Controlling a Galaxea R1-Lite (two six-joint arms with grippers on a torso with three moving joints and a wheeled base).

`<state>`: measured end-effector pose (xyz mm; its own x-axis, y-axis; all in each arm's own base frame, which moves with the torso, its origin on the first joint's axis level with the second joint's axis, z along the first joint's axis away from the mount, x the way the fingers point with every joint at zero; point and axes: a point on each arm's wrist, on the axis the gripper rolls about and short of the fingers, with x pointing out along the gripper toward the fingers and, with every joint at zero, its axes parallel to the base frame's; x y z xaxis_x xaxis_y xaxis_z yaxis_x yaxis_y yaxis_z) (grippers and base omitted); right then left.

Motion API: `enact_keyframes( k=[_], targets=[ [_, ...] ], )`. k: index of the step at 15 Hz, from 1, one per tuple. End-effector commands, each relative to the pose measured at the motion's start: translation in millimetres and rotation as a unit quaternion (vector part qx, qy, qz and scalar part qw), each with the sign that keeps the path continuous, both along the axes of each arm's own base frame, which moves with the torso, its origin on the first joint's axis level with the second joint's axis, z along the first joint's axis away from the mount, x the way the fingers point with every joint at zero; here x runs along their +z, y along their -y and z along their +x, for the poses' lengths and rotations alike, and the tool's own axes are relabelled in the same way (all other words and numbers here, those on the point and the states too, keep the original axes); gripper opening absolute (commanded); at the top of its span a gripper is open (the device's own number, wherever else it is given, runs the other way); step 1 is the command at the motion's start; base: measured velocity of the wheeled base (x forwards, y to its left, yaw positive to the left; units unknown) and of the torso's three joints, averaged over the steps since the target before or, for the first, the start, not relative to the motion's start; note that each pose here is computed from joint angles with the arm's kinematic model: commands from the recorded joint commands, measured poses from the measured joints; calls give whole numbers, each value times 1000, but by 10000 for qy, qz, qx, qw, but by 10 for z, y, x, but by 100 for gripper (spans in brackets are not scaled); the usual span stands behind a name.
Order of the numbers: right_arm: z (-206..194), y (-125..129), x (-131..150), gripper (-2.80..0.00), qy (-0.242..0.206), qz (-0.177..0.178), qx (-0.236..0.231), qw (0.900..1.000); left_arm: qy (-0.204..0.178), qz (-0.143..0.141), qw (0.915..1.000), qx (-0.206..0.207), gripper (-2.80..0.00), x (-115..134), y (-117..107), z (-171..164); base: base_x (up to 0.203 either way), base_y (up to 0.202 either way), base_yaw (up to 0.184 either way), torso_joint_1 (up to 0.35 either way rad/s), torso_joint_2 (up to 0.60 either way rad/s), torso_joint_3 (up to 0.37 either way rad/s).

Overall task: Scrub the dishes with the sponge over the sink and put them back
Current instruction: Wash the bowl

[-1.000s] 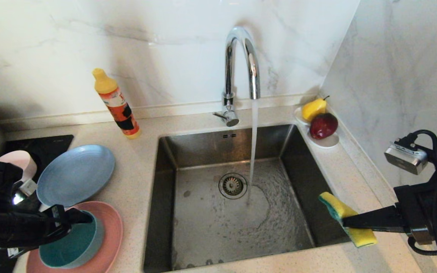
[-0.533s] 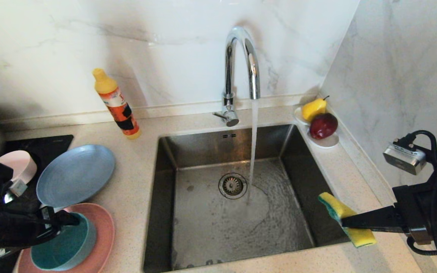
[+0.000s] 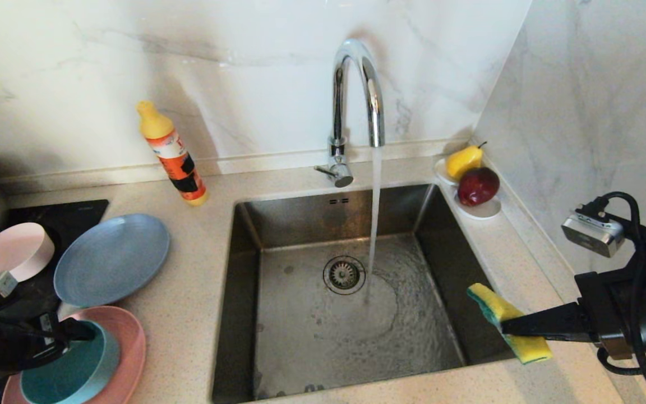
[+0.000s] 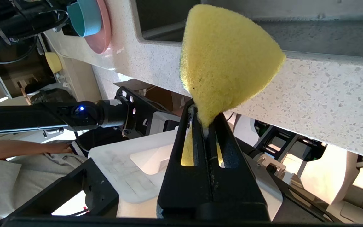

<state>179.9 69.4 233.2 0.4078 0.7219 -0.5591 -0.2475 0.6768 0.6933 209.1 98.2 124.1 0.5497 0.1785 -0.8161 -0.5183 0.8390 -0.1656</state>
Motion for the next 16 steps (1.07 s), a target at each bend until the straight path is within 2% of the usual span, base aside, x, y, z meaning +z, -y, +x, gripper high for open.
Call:
enact_keyframes(
  k=[1, 4, 8, 9, 16],
  targets=[
    [-2, -7, -3, -280, -28, 12, 21, 10000, 36, -82, 10000, -4, 0, 6, -1, -12, 0, 0, 0, 0, 0, 0],
    [-25, 0, 24, -280, 34, 33, 20, 10000, -77, -404, 9991, -115, 0, -82, 22, -34, 0, 0, 0, 0, 0, 0],
    [-1, -7, 42, -280, 58, 40, 21, 10000, -104, -430, 9990, -75, 0, -100, 8, -6, 0, 0, 0, 0, 0, 0],
    [11, -11, 45, -280, 55, 39, 21, 10000, -72, -421, 9991, -65, -280, -88, 3, 4, 0, 0, 0, 0, 0, 0],
    [57, -25, 58, -280, 79, 29, 32, 10000, -71, -347, 9994, 51, -280, -69, -74, -19, 0, 0, 0, 0, 0, 0]
  ],
)
